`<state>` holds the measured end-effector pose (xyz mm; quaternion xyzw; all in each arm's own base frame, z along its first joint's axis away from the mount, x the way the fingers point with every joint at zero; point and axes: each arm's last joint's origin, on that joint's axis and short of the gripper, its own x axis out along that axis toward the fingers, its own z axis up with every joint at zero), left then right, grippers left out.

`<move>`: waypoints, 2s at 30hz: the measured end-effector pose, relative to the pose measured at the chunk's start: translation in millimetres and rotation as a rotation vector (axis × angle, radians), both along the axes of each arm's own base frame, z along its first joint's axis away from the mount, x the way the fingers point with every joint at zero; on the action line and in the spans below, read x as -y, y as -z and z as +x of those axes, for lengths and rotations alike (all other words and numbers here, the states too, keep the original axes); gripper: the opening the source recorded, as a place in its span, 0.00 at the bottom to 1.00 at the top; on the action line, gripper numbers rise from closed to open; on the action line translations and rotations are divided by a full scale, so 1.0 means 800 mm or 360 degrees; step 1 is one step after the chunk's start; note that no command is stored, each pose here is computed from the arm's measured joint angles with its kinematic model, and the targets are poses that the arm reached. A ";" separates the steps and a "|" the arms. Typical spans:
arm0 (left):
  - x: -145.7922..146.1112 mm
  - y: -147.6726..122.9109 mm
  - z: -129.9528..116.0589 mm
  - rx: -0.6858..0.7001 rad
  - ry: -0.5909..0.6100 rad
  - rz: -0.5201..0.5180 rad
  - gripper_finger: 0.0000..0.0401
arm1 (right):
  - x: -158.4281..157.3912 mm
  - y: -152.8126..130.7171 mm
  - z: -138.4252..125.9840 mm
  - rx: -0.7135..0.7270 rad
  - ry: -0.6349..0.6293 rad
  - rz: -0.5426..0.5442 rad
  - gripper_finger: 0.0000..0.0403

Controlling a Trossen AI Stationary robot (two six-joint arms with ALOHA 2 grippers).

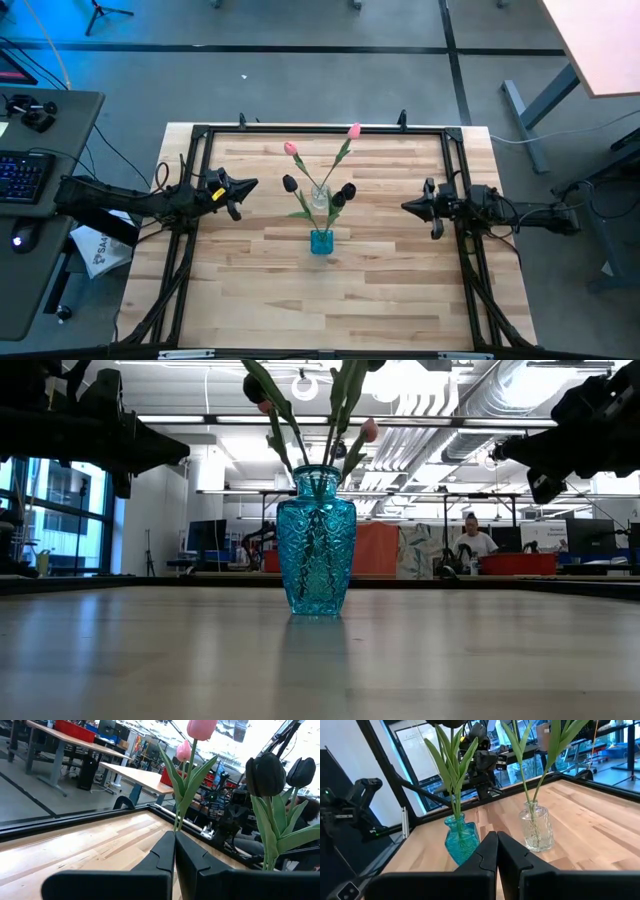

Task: Sort flowers into vase by color
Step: Return to Home Position

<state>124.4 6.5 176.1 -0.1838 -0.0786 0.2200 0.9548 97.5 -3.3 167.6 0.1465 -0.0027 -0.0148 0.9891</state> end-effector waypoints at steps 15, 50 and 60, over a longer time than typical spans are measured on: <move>0.000 0.000 0.000 0.0001 0.0000 0.0000 0.00 | 0.000 0.000 0.000 0.0000 0.0000 0.0031 0.00; 0.002 0.005 -0.036 -0.0238 0.0257 0.0559 0.00 | 0.000 0.000 0.000 -0.0001 0.0002 0.0031 0.00; 0.016 0.009 -0.034 -0.0219 0.0757 0.0642 0.00 | 0.000 0.000 0.000 -0.0001 0.0002 0.0031 0.00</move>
